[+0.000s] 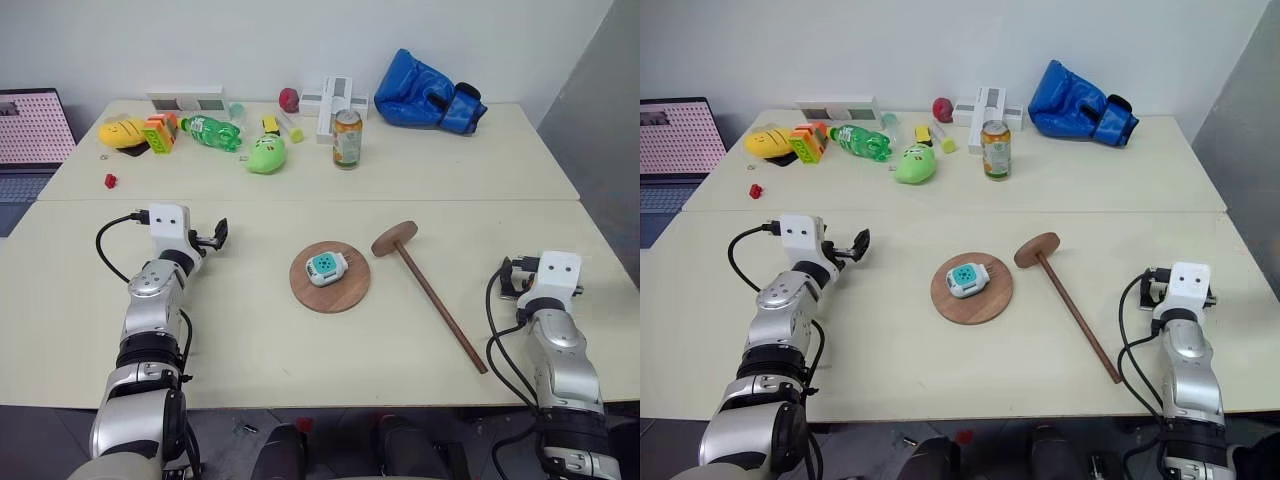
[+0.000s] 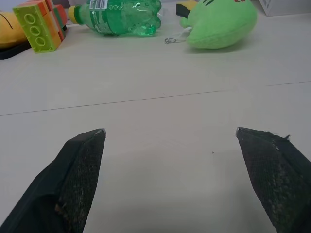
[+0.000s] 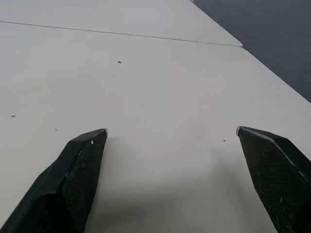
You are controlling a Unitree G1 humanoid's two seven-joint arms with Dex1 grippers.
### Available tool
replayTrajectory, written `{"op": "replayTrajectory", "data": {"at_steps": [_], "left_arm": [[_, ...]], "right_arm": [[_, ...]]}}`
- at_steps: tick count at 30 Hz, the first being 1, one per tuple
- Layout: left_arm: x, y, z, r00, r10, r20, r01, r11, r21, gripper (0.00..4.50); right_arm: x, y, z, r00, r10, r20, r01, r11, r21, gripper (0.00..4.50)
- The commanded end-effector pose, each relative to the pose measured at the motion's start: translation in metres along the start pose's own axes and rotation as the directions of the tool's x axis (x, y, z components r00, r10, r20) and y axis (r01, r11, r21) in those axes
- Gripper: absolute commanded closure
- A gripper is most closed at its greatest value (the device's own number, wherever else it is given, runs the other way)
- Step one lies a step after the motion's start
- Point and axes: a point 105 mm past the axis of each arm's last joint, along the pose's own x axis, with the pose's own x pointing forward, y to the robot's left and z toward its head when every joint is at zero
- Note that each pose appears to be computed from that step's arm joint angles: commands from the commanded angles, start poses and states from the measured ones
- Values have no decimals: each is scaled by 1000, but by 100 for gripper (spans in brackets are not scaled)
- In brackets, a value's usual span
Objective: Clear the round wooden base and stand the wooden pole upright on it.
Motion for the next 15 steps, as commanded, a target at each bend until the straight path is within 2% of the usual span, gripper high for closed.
{"op": "replayTrajectory", "data": {"at_steps": [1, 6, 9, 11, 12, 13, 15], "left_arm": [[0, 5, 18, 998, -2, 61, 1, 1000, 11, 0], [-2, -3, 26, 992, -85, 89, 88, 996, -31, 0], [-15, -32, 54, 928, -338, 157, 347, 938, -29, 0], [-29, -52, 69, 856, -495, 148, 498, 867, 20, 0], [-38, -63, 77, 810, -572, 132, 572, 819, 43, 0], [-48, -77, 84, 745, -658, 111, 656, 753, 59, 0], [-72, -108, 88, 593, -803, 55, 800, 596, 70, 0]], "right_arm": [[1, -7, 11, 999, -21, 44, 22, 1000, -16, 3], [1, -4, 15, 999, 0, 53, 1, 1000, -22, 3], [-3, 6, 30, 991, 106, 84, -102, 993, -55, 3], [-8, 19, 44, 967, 230, 110, -223, 972, -69, 3], [-16, 32, 57, 929, 345, 135, -338, 938, -73, 3], [-29, 48, 72, 865, 475, 163, -474, 879, -49, 3], [-66, 78, 95, 682, 704, 199, -708, 704, -61, 3]]}}
